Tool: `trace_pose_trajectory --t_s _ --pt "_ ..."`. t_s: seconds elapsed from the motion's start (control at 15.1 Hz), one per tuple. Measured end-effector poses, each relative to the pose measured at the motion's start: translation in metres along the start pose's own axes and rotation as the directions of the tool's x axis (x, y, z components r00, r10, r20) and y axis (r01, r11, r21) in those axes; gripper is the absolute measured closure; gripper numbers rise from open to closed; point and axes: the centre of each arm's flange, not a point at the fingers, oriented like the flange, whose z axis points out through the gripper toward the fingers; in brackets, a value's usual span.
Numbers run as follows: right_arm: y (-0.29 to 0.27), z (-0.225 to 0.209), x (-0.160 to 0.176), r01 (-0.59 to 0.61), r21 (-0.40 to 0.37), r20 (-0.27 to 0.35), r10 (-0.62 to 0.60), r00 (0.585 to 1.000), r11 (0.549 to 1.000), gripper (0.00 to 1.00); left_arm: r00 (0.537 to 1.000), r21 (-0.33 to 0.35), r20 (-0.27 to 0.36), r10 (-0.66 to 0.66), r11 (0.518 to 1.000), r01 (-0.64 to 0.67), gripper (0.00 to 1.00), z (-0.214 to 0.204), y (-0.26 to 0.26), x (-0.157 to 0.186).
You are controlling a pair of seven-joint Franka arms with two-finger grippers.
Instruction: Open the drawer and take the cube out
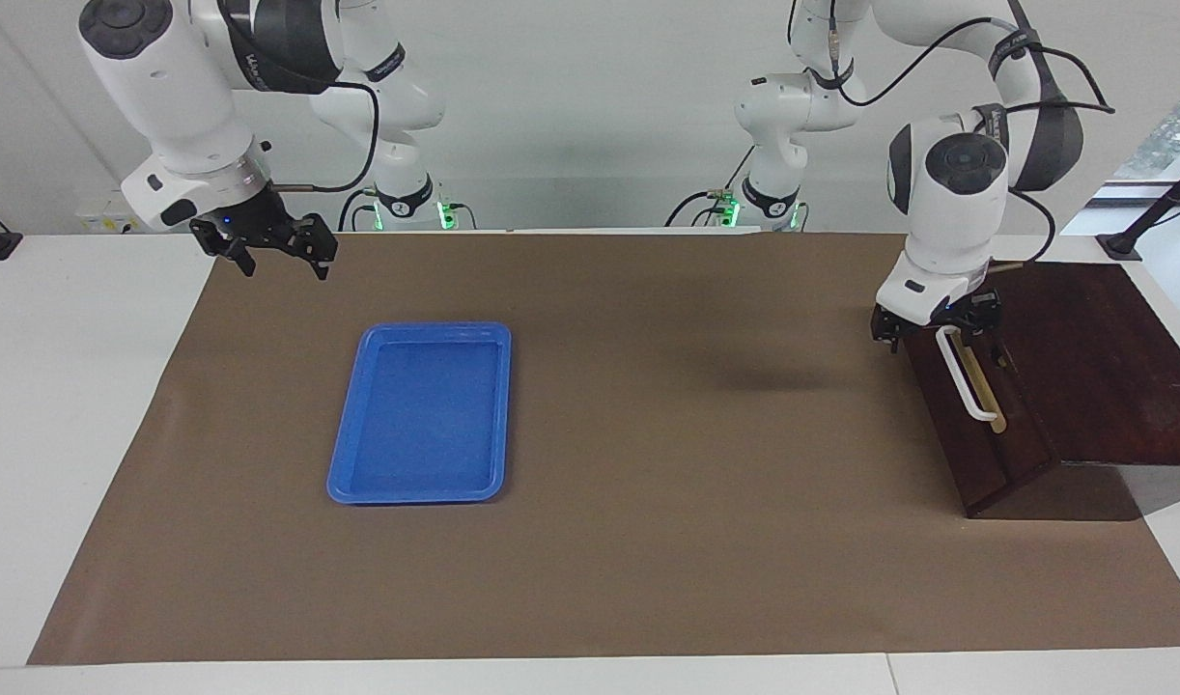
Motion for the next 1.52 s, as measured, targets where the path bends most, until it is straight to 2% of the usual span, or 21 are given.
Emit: trace_pose_trajectory --t_s 0.26,0.79,0.99,1.25,1.52 --pt "0.000 0.000 0.000 0.000 0.000 0.000 0.000 1.000 1.000 0.00 1.000 -0.017 -0.016 -0.014 1.000 0.014 0.00 0.033 -0.013 -0.002" --pt "0.000 0.000 0.000 0.000 0.000 0.000 0.000 1.000 1.000 0.00 0.999 -0.034 -0.040 0.014 0.999 -0.015 0.00 0.059 0.004 -0.009" --pt "0.000 0.000 0.000 0.000 0.000 0.000 0.000 1.000 1.000 0.00 0.997 -0.030 -0.051 0.050 0.998 -0.052 0.00 0.052 0.022 -0.006" --pt "0.000 0.000 0.000 0.000 0.000 0.000 0.000 1.000 1.000 0.00 0.988 -0.019 -0.065 0.143 0.989 -0.144 0.00 0.032 0.076 -0.004" --pt "0.000 0.000 0.000 0.000 0.000 0.000 0.000 1.000 1.000 0.00 0.982 -0.045 -0.050 0.181 0.982 -0.183 0.00 0.014 0.117 -0.008"
